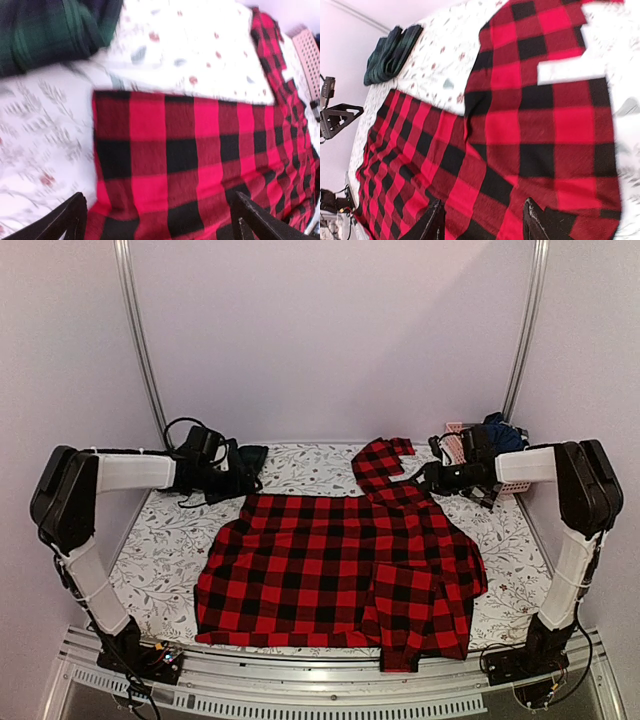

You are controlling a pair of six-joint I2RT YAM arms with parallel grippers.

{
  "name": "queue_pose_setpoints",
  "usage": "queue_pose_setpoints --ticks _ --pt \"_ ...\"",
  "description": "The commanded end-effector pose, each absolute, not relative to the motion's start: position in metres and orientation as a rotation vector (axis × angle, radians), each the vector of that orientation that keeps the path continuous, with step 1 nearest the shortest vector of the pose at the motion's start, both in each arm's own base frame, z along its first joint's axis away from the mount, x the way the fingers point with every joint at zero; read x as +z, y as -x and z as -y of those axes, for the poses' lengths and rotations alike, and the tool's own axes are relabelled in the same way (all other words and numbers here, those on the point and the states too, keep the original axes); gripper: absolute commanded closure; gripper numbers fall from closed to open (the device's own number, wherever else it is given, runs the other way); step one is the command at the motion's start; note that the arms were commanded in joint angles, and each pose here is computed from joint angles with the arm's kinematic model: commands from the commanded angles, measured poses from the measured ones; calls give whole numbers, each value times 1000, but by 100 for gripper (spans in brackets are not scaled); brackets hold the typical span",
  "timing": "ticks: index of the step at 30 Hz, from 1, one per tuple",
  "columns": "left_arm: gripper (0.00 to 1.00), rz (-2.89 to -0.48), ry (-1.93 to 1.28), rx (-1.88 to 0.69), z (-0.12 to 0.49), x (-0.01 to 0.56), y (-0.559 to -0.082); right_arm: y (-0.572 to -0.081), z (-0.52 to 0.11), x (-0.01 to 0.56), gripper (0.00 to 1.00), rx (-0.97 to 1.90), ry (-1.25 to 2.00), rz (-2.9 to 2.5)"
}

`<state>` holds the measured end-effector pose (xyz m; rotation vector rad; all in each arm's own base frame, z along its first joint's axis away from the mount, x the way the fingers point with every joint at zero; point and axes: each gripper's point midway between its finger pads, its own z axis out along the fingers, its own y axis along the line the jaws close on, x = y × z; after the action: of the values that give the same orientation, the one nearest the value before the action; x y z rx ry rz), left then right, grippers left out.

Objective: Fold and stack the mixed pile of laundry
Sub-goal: Move the flattened T-shirt to the center of the board.

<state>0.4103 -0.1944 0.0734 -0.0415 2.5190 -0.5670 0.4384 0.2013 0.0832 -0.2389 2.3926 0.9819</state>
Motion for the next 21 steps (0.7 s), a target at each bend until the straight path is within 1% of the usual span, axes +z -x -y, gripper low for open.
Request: queue_pose_setpoints --ticks 1,4,9,17,19,21 --pt "0 -2437 -32 -448 169 99 -461 -487 -162 92 49 739 175 -2376" --pt "0 -2423 0 -458 159 98 -478 -503 -153 79 50 650 173 -2410" --pt "0 -2434 32 -485 148 82 -495 -523 -146 56 50 584 176 -2443" --pt "0 -2484 6 -446 147 58 -506 -542 -151 22 50 592 199 -2492" --pt "1 -2498 -5 -428 146 53 -508 -544 -154 19 52 622 211 -2498" --pt "1 -2507 -10 -420 146 50 -511 -543 -160 12 57 667 220 -2521"
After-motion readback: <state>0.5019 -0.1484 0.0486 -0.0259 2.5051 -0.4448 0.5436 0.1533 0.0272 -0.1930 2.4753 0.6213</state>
